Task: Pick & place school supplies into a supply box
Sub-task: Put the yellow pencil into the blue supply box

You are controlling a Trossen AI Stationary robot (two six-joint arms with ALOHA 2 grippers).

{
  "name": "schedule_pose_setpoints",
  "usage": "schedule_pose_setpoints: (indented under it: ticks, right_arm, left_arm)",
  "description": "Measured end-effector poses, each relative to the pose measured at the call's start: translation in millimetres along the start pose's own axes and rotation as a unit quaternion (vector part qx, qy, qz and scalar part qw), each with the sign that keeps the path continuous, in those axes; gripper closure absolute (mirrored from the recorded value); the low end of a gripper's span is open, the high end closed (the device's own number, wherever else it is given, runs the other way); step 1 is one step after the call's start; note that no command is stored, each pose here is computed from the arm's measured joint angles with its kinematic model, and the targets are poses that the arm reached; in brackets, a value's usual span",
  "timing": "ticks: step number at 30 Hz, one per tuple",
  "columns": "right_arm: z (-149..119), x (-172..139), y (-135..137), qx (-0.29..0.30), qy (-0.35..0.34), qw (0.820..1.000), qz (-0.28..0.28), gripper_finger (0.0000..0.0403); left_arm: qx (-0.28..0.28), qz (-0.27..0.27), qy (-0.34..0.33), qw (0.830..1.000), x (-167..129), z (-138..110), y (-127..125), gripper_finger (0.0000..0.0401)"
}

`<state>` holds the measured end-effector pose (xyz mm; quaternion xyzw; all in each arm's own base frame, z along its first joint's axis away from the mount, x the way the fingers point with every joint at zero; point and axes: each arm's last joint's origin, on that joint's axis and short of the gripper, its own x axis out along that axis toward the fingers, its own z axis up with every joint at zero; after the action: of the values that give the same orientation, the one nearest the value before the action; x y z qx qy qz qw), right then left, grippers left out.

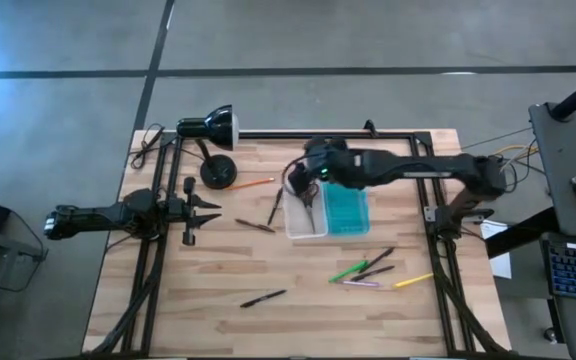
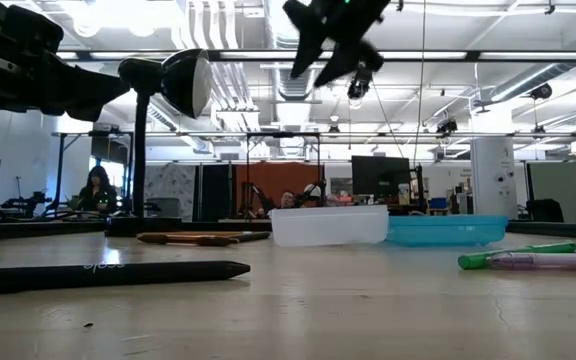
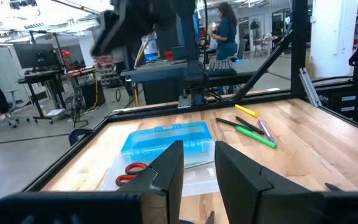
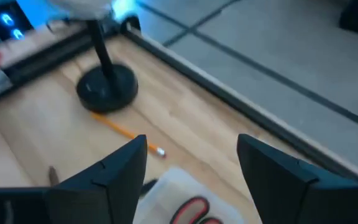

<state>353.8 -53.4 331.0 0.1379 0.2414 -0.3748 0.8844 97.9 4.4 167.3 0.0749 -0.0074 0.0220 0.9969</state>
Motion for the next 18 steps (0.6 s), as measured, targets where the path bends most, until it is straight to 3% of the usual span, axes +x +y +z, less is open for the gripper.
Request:
schedule_pose_setpoints:
  ticks: [5, 7, 9, 11, 14, 16, 18]
  right_arm:
    - [16, -35, -16, 0.016, -0.026, 0.999, 0.011, 0.0163]
    - [14, -40, -21, 0.011, -0.01, 1.0, 0.004, 0.0166]
    - [8, -41, -25, 0.017, 0.019, 1.0, -0.012, 0.0169]
    - [2, -43, -29, 0.024, 0.047, 0.998, -0.03, 0.0172]
    - [-7, -41, -33, 0.02, 0.077, 0.995, -0.052, 0.0175]
    - [-11, -38, -32, 0.01, 0.085, 0.995, -0.058, 0.0177]
    - [-13, -36, -30, -0.007, 0.089, 0.994, -0.058, 0.0177]
  left_arm:
    - [-0.02, 0.008, -0.02, 1.0, 0, 4, 1, 0.0325]
    - [-0.147, 0.009, -0.062, 0.987, 0, 12, 2, 0.0325]
    - [-0.305, 0.02, -0.091, 0.948, -1, 18, 5, 0.0325]
    - [-0.415, 0.049, -0.106, 0.902, -1, 19, 7, 0.0325]
    - [-0.476, 0.118, -0.159, 0.857, -4, 23, 13, 0.0325]
    - [-0.513, 0.131, -0.197, 0.825, -5, 28, 16, 0.0325]
    - [-0.522, 0.13, -0.218, 0.814, -5, 32, 17, 0.0325]
